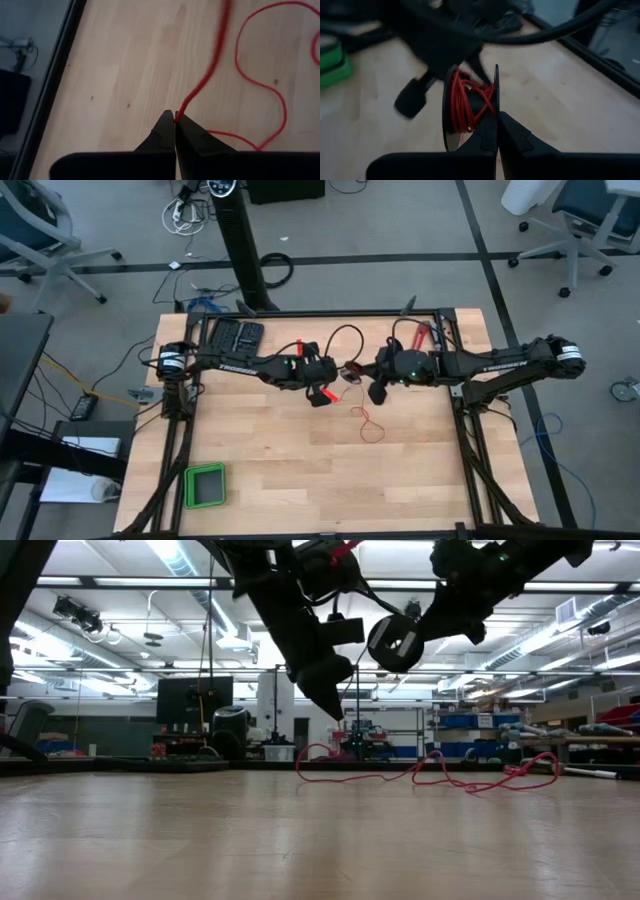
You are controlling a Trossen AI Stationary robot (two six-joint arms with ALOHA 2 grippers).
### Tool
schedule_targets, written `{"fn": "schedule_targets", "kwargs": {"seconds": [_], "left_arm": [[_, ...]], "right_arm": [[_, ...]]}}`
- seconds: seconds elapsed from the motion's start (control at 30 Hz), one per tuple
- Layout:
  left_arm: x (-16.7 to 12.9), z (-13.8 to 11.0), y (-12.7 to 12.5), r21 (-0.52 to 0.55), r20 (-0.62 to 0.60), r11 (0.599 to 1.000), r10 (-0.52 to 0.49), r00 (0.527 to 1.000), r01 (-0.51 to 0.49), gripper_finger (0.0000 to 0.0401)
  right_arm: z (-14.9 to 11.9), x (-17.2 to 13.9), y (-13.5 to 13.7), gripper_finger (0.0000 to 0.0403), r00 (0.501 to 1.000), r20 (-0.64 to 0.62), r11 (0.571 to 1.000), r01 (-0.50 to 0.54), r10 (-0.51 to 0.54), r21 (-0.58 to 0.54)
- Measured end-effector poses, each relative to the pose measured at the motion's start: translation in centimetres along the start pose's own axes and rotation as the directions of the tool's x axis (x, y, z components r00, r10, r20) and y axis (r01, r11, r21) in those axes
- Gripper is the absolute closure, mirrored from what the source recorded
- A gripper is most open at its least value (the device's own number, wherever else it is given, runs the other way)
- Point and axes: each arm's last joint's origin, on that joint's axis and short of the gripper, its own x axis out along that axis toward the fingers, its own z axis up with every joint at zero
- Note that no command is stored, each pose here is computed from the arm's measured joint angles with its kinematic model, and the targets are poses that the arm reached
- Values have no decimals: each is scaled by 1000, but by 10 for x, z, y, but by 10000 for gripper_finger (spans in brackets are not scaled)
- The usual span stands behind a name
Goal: Coil cords
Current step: Coil the red wire onto the black spool
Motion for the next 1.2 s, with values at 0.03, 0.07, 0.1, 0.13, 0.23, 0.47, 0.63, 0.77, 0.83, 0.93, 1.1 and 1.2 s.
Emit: {"fn": "schedule_targets", "kwargs": {"seconds": [0.03, 0.07, 0.1, 0.13, 0.23, 0.47, 0.63, 0.77, 0.83, 0.93, 1.1, 1.2], "left_arm": [[0, 0, 0, -9, 2, 1000, 0, 1000, 0, 401], [0, 1, -1, -17, 5, 1000, 0, 1000, 0, 401], [0, 1, -1, -27, 6, 1000, 0, 1000, 0, 401], [0, 1, -1, -38, 8, 999, 2, 1000, -2, 401], [-1, 1, -3, -51, 14, 999, 15, 1000, -14, 400], [-4, 0, -23, -35, 141, 998, 54, 989, -50, 401], [-1, -12, -35, -27, 215, 997, 80, 973, -76, 401], [-6, -22, -37, -67, 313, 995, 86, 946, -68, 401], [-14, -27, -34, -107, 375, 993, 95, 922, -59, 401], [-23, -40, -28, -157, 445, 987, 112, 889, -46, 401], [-33, -56, -22, -179, 504, 984, 89, 859, 3, 401], [-33, -56, -23, -151, 485, 988, 52, 873, 25, 401]], "right_arm": [[0, 0, -1, 401, 1000, 4, 1000, 19, -19, 18], [0, 0, -2, 401, 999, 10, 999, 37, -38, 35], [0, 1, -3, 402, 998, 11, 997, 53, -54, 49], [0, 1, -4, 402, 998, 11, 996, 68, -69, 60], [-1, 1, -6, 402, 993, 15, 991, 118, -119, 62], [-8, 1, -16, 402, 976, -56, 976, 213, -210, 51], [-8, 1, -16, 402, 976, -64, 977, 210, -208, 40], [-12, 1, -18, 403, 971, -96, 974, 224, -221, 18], [-13, 0, -18, 403, 968, -109, 973, 229, -226, 10], [-14, 0, -18, 403, 969, -121, 975, 220, -217, 7], [-12, 1, -16, 403, 979, -118, 985, 171, -167, 22], [-8, 5, -11, 403, 993, -96, 995, 80, -74, 54]]}}
